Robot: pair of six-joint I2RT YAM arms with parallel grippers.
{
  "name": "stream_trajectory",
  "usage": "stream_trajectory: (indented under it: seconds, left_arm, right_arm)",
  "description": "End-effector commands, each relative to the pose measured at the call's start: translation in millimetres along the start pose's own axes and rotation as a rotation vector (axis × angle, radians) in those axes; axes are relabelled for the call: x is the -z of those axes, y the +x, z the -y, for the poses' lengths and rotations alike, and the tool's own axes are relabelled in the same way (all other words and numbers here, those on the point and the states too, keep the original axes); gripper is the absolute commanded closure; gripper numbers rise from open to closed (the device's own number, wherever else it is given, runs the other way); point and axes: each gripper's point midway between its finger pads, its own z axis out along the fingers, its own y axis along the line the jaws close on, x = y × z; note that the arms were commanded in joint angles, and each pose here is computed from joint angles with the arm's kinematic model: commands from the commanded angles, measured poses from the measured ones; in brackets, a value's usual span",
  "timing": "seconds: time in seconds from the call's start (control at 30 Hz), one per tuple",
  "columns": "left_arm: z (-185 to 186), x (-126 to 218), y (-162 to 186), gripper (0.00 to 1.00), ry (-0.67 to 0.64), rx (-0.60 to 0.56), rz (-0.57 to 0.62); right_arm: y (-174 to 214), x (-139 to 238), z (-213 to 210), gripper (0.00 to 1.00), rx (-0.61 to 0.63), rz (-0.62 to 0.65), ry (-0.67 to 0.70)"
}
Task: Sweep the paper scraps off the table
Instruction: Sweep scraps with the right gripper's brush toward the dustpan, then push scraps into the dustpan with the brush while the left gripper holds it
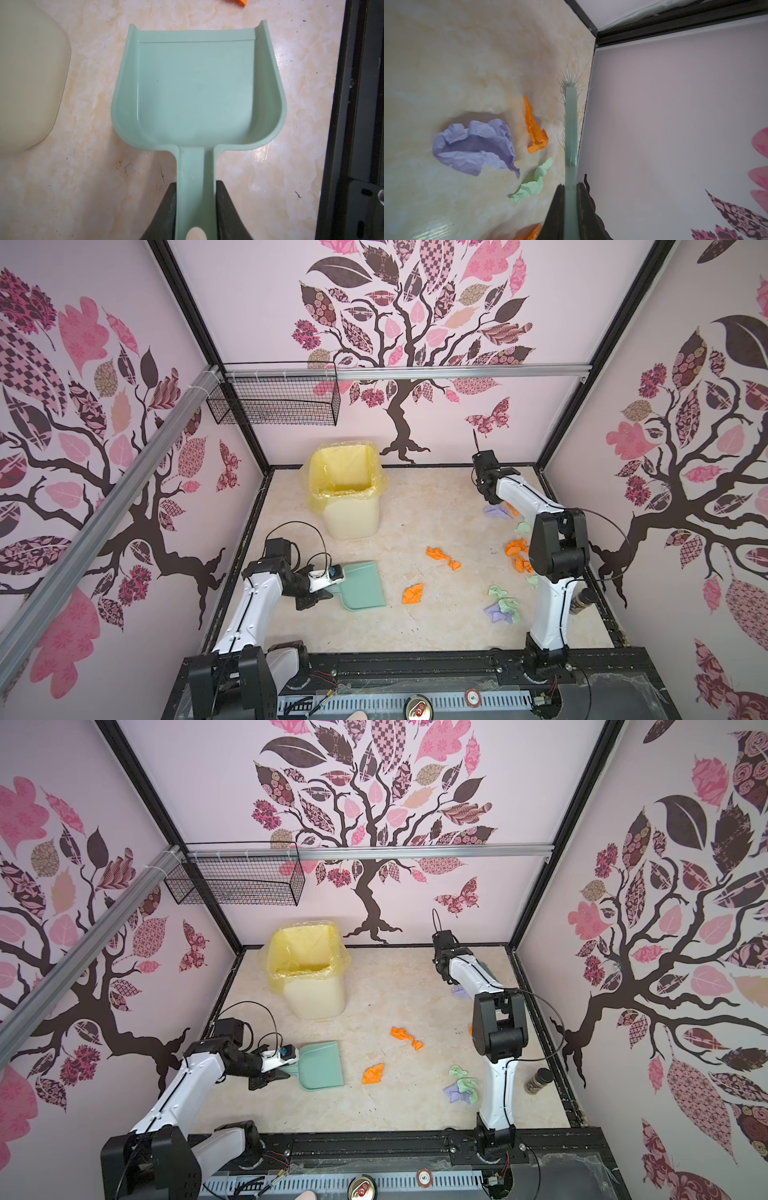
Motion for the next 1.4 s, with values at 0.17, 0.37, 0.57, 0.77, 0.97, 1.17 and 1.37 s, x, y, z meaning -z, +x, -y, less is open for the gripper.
stream_trajectory:
  seconds: [0.17,0.37,0.57,0.77,0.97,1.17,1.37]
  left_arm:
    - [3.7,-2.2,-2.6,1.0,0.001,0.003,0.013]
    - [2.1,-8.0,-8.7,1.0,-0.001,-0.018,-0.018]
    - [5.3,-18.8,-17.1,1.0,0.0,-0.056,-0.049]
    - [5.4,-26.6,-18.7,1.0,0.004,-0.081,-0.086]
    - [9.6,-33.1,-20.8,1.0,0.005,-0.089,-0.126]
    - [18.1,-41.3,-23.9,1.0,-0.008,-0.104,-0.166]
    - [19.1,-49.6,-28.1,1.0,-0.003,-0.092,-0.184]
  right_arm:
    - [-3.6,42.0,-51.0,1.0,0.059,0.099,-0.087]
    - [17.5,92.2,-83.3,1.0,0.086,0.12,-0.149]
    - [45.6,141.0,-125.7,1.0,0.169,0.154,-0.208]
    - [69.6,185.1,-157.4,1.0,0.239,0.178,-0.238]
    - [84.3,225.1,-181.0,1.0,0.271,0.191,-0.27]
    - [95.9,260.0,-188.5,1.0,0.256,0.211,-0.303]
    - [99.0,296.1,-199.0,1.0,0.232,0.243,-0.373]
